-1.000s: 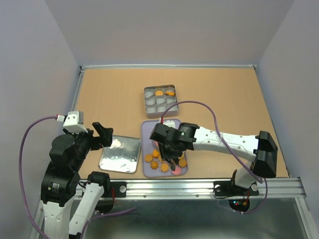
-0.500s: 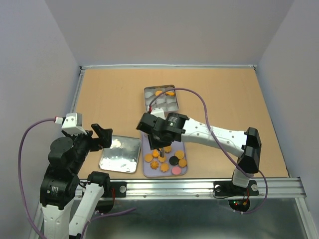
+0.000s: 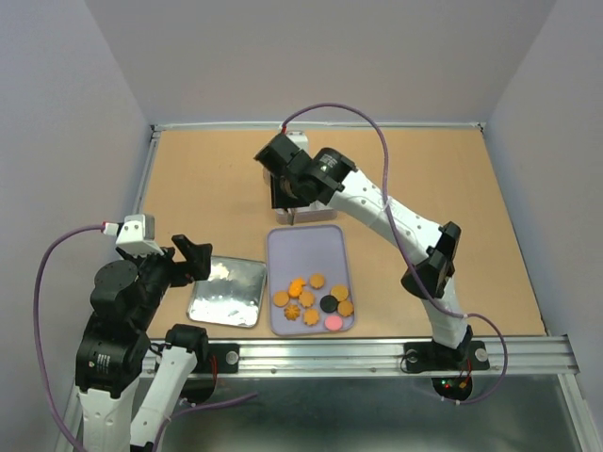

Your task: Pack the cookies

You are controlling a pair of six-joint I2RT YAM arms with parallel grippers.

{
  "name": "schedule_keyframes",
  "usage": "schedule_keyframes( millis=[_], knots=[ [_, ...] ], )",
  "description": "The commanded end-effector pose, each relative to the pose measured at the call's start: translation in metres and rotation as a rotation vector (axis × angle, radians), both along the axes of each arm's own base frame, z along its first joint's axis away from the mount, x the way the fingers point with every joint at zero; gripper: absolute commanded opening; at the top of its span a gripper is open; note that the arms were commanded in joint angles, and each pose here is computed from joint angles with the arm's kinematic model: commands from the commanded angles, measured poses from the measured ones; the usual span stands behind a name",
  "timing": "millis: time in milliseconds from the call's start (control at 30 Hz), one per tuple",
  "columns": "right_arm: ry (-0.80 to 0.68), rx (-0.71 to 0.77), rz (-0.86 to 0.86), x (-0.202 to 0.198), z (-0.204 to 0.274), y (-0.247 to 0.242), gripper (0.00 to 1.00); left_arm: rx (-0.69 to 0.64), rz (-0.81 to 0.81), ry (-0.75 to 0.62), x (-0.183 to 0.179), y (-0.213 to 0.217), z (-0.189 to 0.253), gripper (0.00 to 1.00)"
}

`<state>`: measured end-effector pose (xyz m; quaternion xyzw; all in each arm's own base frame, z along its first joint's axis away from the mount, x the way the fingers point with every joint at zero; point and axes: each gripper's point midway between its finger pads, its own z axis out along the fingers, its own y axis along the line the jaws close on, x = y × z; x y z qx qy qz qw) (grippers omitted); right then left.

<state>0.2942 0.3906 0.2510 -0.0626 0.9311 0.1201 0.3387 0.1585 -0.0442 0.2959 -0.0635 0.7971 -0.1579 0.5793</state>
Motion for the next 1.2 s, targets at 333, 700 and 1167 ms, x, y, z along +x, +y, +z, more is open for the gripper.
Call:
schedule_keyframes(
  millis=[333,700,1167],
  knots=[
    [-0.048,0.038,-0.039,0.091,0.001,-0.021,0.40,0.014,-0.031,0.018,0.014,-0.007,0.001,0.99],
    [-0.019,0.051,-0.045,0.118,-0.031,-0.013,0.41,0.054,0.025,0.026,0.021,0.004,0.005,0.99],
    [-0.009,0.089,-0.043,0.143,-0.050,-0.008,0.54,0.058,0.025,0.014,0.022,0.005,0.000,0.99]
  ],
)
